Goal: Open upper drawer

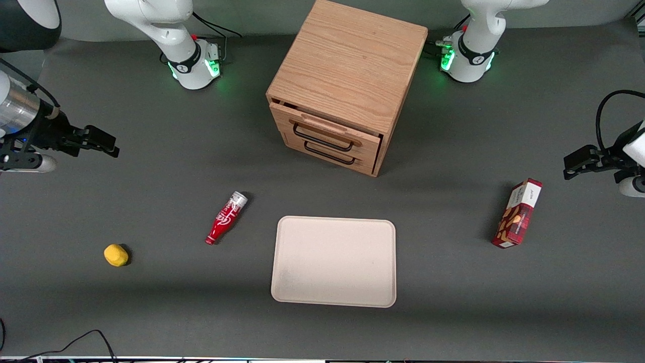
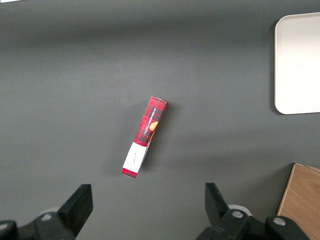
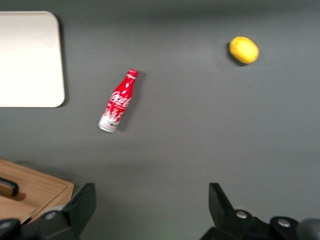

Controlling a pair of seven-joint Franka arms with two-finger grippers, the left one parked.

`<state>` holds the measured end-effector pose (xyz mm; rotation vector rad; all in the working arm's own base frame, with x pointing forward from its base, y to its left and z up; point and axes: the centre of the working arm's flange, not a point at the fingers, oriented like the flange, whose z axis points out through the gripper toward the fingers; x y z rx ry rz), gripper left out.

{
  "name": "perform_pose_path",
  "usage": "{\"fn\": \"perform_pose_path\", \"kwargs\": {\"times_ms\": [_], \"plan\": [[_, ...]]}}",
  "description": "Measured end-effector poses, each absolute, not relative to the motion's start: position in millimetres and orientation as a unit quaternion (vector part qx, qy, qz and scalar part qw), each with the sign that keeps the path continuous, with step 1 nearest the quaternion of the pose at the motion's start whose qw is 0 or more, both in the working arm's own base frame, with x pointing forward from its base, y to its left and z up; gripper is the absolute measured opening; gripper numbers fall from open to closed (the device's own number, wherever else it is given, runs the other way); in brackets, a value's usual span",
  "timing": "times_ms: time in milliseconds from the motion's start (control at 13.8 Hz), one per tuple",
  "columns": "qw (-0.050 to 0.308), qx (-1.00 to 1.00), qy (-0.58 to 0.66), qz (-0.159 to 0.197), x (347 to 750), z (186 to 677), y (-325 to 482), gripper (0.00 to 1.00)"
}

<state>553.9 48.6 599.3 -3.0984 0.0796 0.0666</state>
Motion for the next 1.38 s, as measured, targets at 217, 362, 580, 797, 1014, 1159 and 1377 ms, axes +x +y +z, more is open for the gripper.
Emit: {"fn": "perform_pose_path", "kwargs": {"times_ms": [217, 362, 580, 797, 1014, 1159, 1377], "plan": [[0.051, -0.994, -0.096, 0.029, 555, 591, 128, 1.00], [0.084, -0.973, -0.212, 0.037, 556, 579, 190, 1.00], [0.140, -0.932, -0.330, 0.056, 559, 548, 279, 1.00], [0.192, -0.897, -0.393, 0.069, 563, 507, 346, 1.00], [0.210, -0.877, -0.428, 0.067, 558, 471, 393, 1.00], [0.200, -0.870, -0.447, 0.066, 552, 452, 415, 1.00], [0.187, -0.862, -0.467, 0.066, 543, 432, 437, 1.00]]}}
